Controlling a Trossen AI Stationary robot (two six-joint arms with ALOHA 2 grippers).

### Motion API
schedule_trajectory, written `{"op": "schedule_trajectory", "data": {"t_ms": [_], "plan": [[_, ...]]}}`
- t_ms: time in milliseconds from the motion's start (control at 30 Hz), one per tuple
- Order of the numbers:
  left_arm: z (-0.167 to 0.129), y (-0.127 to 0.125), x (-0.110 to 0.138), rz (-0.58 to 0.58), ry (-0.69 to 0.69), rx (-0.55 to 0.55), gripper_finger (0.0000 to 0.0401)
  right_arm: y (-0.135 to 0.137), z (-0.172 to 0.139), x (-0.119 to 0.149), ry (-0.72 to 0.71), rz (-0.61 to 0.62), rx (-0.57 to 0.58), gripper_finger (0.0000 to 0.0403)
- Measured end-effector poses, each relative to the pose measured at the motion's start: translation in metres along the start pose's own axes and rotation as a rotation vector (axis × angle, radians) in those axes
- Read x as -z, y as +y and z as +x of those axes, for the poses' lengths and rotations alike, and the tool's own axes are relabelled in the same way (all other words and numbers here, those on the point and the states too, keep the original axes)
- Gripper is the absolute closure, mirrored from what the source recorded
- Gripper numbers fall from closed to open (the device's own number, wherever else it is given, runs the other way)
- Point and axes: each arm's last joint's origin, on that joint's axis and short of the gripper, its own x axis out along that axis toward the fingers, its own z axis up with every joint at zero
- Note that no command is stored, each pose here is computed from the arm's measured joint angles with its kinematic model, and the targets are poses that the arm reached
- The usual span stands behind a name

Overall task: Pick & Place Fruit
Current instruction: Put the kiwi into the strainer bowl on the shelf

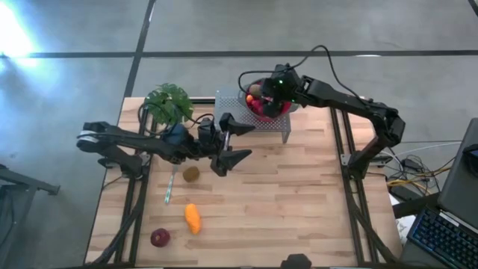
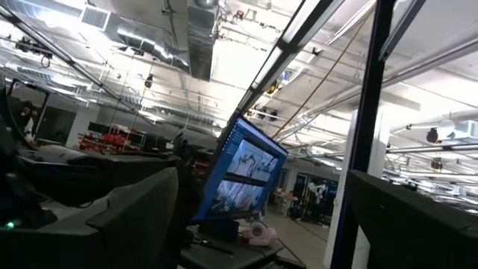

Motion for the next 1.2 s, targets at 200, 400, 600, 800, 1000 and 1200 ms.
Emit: {"op": "schedule_trajectory", "data": {"t_ms": [200,400,600,800,1000,1200], "plan": [[-0.004,-0.004,-0.008,0.005,0.022,0.061,0.0011,-0.003,-0.026,0.002,0.028,0.001,-0.019,0.0051],[-0.011,-0.004,-0.005,0.02,0.217,0.049,0.0011,0.001,-0.067,-0.001,-0.018,0.0,-0.052,0.0035],[-0.019,-0.011,0.004,-0.04,0.399,0.1,0.0011,0.011,-0.104,-0.004,-0.085,0.118,-0.094,0.0035],[-0.04,-0.029,0.026,0.149,0.66,-0.14,0.0011,0.024,-0.132,0.007,-0.038,0.081,-0.161,0.0035],[-0.072,-0.043,0.044,0.339,0.884,-0.48,0.0011,0.028,-0.146,0.019,0.008,0.086,-0.191,0.0035],[-0.104,-0.045,0.055,0.288,1.081,-0.65,0.0011,0.028,-0.148,0.022,0.019,0.089,-0.189,0.0035]]}}
